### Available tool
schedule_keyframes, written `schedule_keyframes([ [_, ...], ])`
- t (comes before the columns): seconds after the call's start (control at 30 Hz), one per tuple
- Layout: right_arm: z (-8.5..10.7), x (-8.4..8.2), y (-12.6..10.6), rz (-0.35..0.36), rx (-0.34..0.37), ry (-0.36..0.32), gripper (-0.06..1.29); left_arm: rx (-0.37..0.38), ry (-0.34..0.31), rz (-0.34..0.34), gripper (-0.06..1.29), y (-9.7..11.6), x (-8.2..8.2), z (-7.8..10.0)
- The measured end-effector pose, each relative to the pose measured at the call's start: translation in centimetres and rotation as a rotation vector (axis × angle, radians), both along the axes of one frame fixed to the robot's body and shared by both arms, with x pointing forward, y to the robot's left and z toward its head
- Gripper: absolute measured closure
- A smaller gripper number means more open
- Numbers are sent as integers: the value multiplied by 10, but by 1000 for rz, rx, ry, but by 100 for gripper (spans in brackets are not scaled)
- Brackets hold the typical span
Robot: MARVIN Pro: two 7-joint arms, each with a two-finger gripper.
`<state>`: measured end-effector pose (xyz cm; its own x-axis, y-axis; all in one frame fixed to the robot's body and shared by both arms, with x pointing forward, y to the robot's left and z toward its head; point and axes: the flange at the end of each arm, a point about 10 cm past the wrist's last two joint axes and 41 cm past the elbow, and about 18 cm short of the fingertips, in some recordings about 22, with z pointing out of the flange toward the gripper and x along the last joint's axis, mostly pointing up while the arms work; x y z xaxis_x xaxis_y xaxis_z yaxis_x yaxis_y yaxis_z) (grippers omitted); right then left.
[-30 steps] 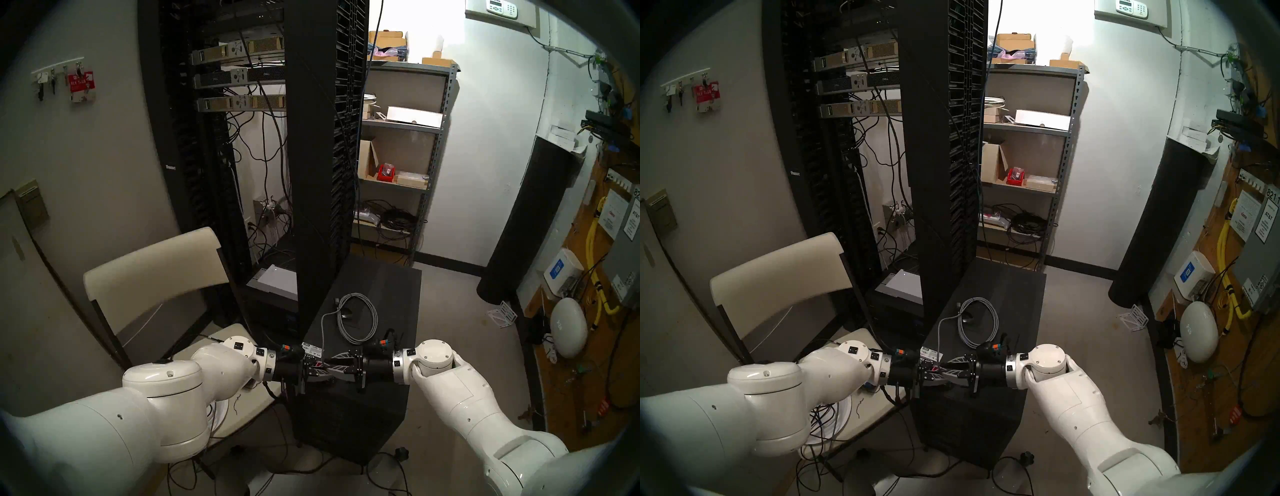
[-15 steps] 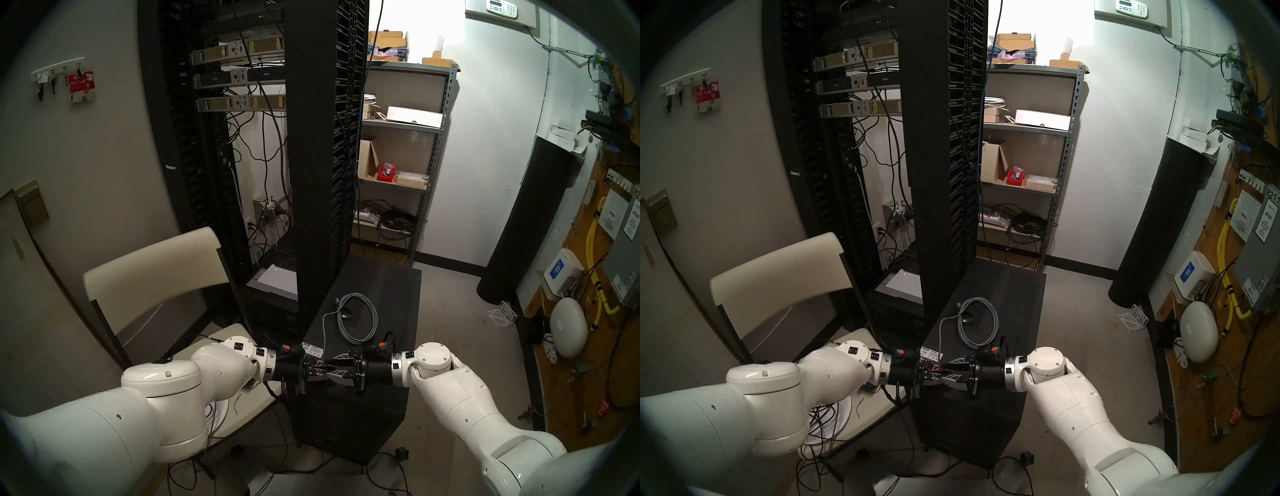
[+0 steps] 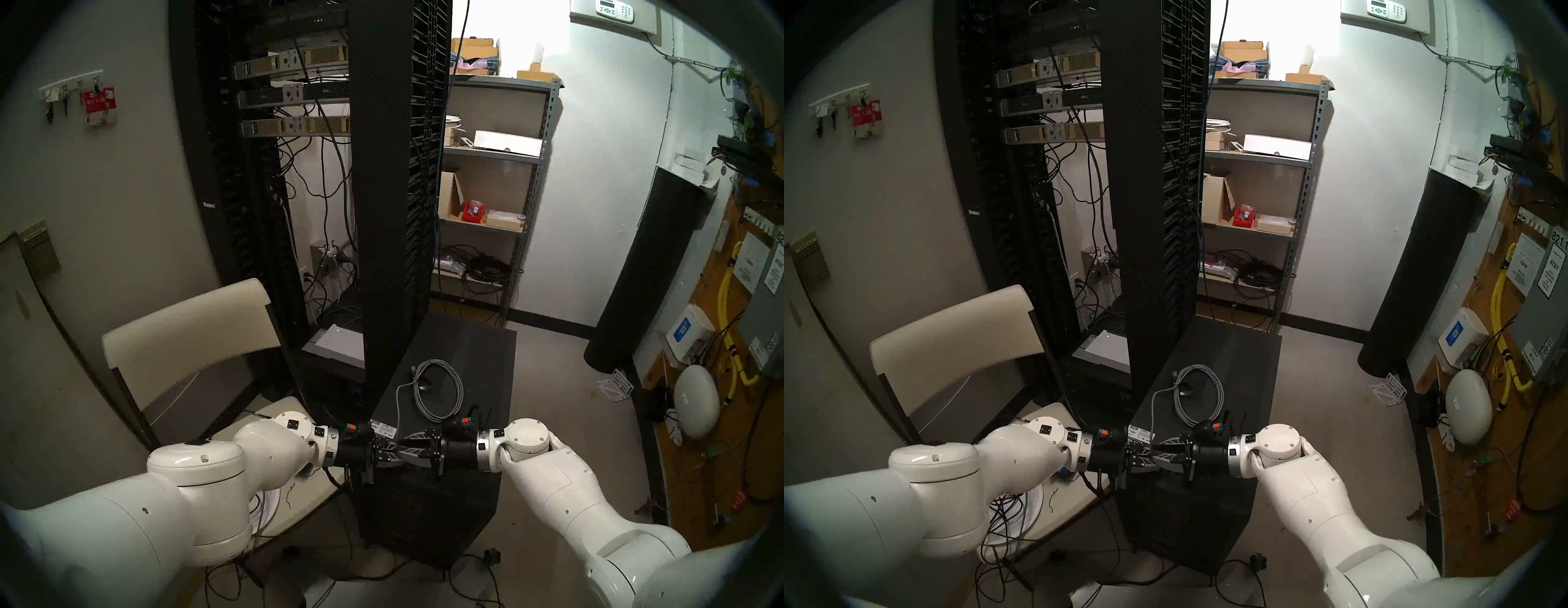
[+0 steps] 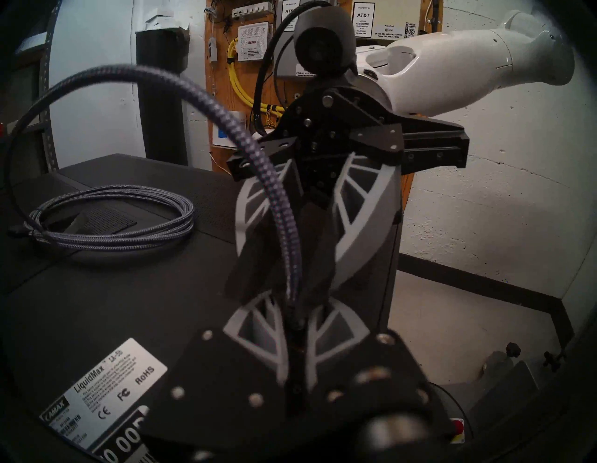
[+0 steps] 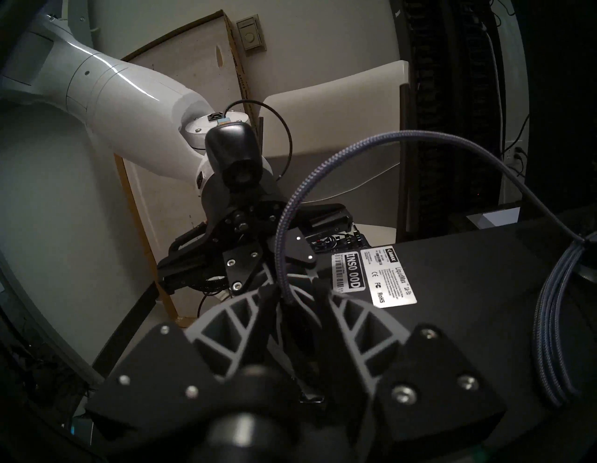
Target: Insert the cable into the workstation's USB slot
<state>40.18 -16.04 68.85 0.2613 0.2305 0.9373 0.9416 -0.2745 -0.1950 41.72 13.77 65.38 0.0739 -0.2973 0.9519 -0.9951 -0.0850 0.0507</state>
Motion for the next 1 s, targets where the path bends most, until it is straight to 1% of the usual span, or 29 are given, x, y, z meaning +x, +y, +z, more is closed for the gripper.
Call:
schedule_keyframes([
  [0.23, 0, 0, 3, 9, 3, -3, 79, 6, -9, -3, 117, 1, 1, 0],
  [0.3, 0, 1, 3, 11, 3, -3, 89, 9, -11, -5, 117, 1, 1, 1],
  [0.33, 0, 1, 3, 11, 3, -3, 104, 10, -13, -7, 117, 1, 1, 1],
  [0.37, 0, 1, 3, 11, 3, -3, 113, 12, -14, -9, 117, 1, 1, 1],
  [0.4, 0, 1, 3, 11, 3, -3, 119, 12, -15, -10, 117, 1, 2, 1],
  [0.47, 0, 0, 3, 11, 4, -4, 125, 15, -17, -12, 117, 1, 2, 1],
  [1.0, 2, -4, -2, -1, 3, 4, 125, 24, -23, -31, 117, -2, 3, 3],
])
